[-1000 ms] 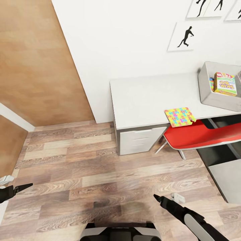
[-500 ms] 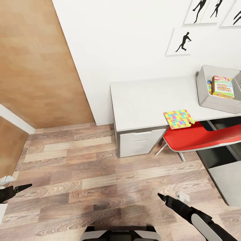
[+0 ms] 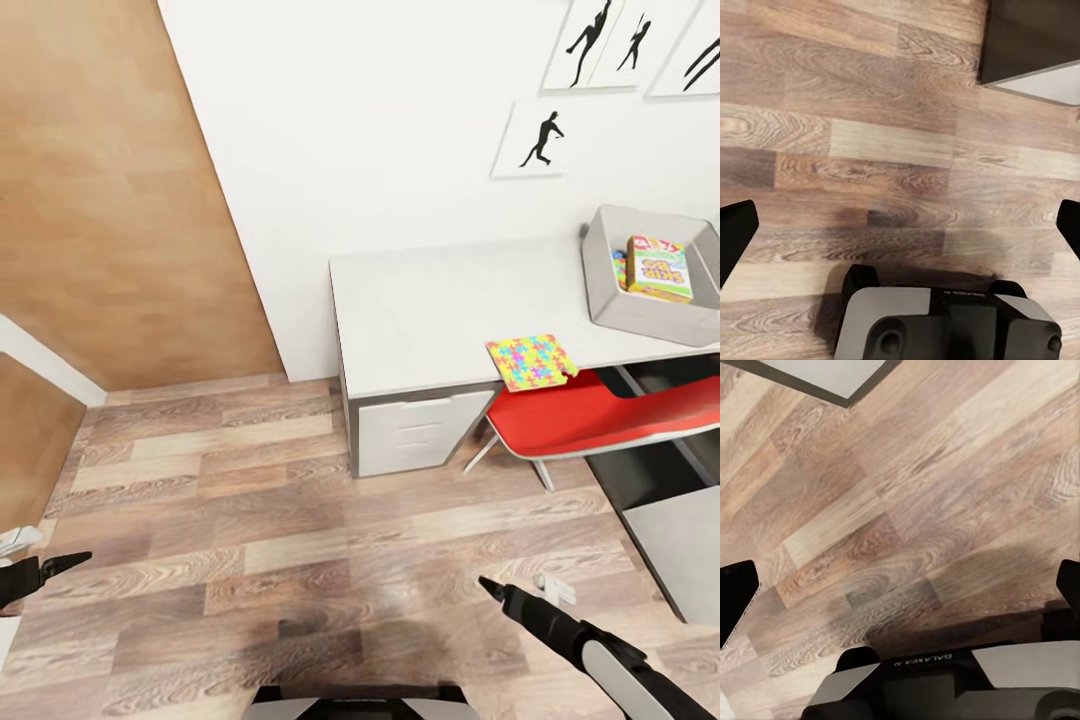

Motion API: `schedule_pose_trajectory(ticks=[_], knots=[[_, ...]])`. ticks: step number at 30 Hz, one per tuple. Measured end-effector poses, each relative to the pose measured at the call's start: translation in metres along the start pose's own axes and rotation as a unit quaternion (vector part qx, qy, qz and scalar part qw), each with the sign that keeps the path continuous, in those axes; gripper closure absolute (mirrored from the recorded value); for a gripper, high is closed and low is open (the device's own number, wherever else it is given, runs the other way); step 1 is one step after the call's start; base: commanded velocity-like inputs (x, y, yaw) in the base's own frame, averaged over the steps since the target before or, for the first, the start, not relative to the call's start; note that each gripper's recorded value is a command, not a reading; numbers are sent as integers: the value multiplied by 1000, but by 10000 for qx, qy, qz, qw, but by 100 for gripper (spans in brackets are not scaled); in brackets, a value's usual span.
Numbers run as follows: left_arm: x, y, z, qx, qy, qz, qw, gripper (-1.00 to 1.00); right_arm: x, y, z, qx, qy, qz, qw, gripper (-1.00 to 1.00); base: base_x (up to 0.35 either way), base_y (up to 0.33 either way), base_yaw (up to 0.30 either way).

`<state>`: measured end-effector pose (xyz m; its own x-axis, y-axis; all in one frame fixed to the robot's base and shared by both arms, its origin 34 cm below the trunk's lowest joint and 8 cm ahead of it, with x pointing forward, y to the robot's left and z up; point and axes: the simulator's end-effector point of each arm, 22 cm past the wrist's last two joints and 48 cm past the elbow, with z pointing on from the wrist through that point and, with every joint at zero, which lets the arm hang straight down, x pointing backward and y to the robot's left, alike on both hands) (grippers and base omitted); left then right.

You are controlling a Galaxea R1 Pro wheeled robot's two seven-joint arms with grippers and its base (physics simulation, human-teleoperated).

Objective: Put all the toys in the child's room - the three board games (two on the bed and one on the table), the two jigsaw puzzles on the table, and the tennis ball on the table - inside the toy box on the table in the child's room.

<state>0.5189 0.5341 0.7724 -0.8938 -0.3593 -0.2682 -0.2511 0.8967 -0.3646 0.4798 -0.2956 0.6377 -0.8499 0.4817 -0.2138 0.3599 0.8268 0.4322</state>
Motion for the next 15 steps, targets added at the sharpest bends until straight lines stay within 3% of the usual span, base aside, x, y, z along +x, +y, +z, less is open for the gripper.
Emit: schedule_pose_trajectory(ticks=[15], knots=[[-3, 11, -2, -387, -79, 7, 9992, -100, -16, -2, -13, -488, -163, 182, 9985, -100, 0, 0, 0]])
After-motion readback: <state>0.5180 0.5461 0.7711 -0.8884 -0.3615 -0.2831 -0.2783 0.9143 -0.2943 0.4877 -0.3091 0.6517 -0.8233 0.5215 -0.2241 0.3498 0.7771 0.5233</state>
